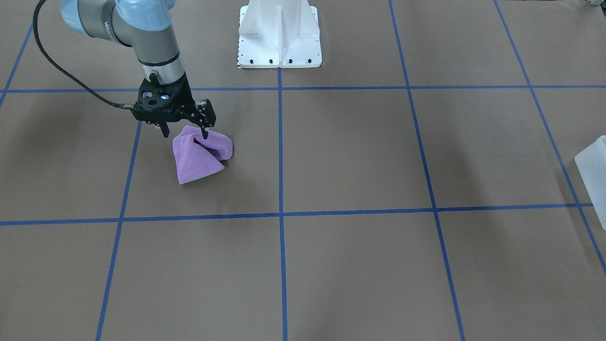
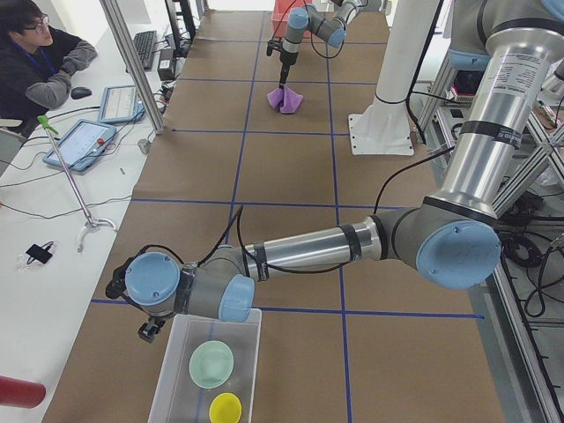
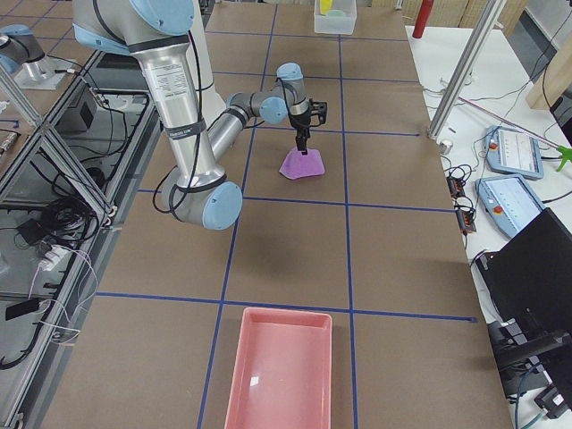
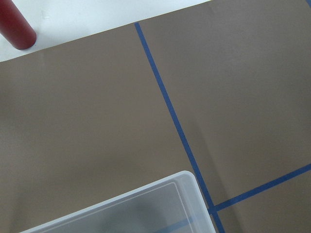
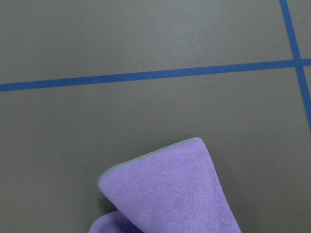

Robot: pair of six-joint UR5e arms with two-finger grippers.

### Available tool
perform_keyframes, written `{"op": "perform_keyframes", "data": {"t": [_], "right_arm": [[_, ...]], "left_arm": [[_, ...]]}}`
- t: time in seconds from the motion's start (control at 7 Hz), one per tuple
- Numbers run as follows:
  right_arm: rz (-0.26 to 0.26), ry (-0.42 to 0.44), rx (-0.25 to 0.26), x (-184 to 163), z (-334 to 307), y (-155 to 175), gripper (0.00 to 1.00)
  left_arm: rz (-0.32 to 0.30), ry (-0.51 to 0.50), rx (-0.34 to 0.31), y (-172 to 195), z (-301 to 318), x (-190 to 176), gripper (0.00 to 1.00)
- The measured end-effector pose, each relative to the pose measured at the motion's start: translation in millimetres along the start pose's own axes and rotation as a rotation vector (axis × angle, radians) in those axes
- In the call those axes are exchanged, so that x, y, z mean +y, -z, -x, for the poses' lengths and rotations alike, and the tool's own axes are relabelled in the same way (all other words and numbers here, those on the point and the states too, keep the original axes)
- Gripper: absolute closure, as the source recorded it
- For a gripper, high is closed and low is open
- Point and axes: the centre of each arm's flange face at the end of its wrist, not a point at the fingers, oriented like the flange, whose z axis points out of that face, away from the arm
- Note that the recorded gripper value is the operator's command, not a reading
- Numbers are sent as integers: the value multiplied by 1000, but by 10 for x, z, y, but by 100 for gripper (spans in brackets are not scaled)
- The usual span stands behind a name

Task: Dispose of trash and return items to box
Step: 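Close the right gripper on the purple cloth's top fold, then lift the purple cloth with the right gripper and carry it to the pink bin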

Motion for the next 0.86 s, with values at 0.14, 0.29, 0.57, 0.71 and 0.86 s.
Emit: {"op": "perform_keyframes", "data": {"t": [0.14, 0.29, 0.57, 0.71, 0.86], "right_arm": [[1, 7, 15, 47, 29, -88, 83], [-1, 11, 25, 75, 26, -131, 100], [-7, 10, 26, 76, 3, -112, 100], [-12, 7, 20, 57, 2, -57, 100], [-18, 3, 12, 23, 0, 60, 100]], "left_arm": [[-1, -3, -2, -2, -3, -1, 1], [-1, -4, -2, -3, -5, -3, 1], [0, -3, -2, -10, -4, 7, 1], [1, -1, -2, -15, -1, 18, 1], [2, 1, -1, -20, 3, 29, 1]]}}
